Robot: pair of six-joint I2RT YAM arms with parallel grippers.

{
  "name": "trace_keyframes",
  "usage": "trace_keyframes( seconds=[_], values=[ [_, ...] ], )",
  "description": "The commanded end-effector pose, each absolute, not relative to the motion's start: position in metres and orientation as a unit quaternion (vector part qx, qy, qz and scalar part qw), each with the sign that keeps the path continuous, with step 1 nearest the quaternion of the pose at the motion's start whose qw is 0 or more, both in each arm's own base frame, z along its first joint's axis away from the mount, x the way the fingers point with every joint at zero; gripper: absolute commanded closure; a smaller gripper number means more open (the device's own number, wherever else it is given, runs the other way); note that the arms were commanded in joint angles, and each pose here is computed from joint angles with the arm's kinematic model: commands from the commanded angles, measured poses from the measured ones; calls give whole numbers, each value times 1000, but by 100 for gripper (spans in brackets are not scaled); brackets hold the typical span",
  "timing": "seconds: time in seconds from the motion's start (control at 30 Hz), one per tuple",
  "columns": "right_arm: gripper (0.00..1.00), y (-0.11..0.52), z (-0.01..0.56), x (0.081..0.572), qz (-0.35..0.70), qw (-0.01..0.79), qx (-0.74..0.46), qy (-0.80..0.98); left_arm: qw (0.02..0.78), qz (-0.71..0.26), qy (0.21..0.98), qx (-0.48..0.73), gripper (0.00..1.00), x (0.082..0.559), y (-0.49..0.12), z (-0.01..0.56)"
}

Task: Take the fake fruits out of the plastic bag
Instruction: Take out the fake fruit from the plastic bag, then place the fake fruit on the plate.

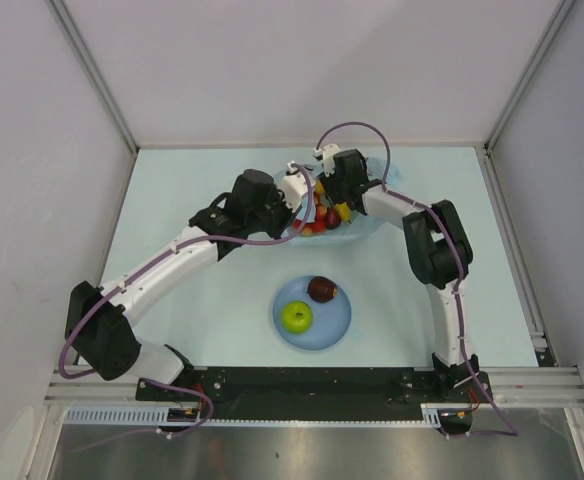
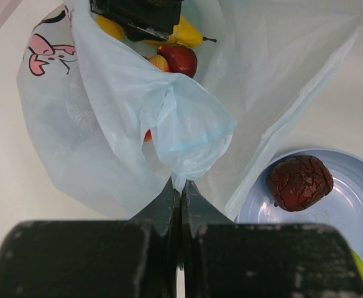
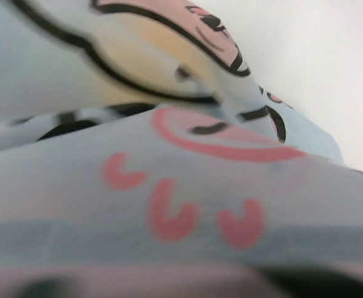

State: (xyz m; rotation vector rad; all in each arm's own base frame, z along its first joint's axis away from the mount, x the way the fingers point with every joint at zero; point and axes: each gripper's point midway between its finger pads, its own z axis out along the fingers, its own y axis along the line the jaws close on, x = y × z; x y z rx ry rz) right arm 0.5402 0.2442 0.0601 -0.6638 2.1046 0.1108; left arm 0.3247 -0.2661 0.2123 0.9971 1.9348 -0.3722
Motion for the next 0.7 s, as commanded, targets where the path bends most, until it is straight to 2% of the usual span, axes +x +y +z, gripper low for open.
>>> trace_keyframes(
  seconds=[0.0, 0.07, 0.1, 0.3, 0.4, 0.43, 0.47, 0.53, 0.57, 0.67],
  values=[
    [84, 261, 193, 525, 90, 543, -285, 785, 468, -149, 773, 401, 100, 325, -267, 220],
    [87, 263, 205, 505, 109, 540, -300, 778, 468, -142, 776, 398, 100, 326, -264, 216],
    [87, 264, 235, 490, 117, 559, -304, 763, 475, -129, 779, 389, 100, 332, -260, 218],
    [87, 263, 263, 407, 176, 543, -340, 747, 487, -113, 784, 369, 100, 341, -257, 222],
    [88, 264, 250, 360, 205, 505, -387, 743, 492, -115, 780, 369, 100, 343, -260, 229],
    [88, 264, 264, 338, 221, 513, -405, 724, 493, -114, 779, 370, 100, 343, -260, 229],
    [88, 259, 245, 319, 227, 490, -421, 729, 492, -113, 779, 372, 100, 344, -260, 229],
    [88, 255, 255, 287, 239, 500, -447, 702, 491, -112, 780, 372, 100, 344, -259, 227],
    [88, 253, 232, 267, 246, 469, -465, 709, 490, -111, 779, 374, 100, 344, -260, 226],
    [88, 250, 209, 224, 253, 436, -523, 687, 487, -109, 780, 377, 100, 343, -258, 223]
  ],
)
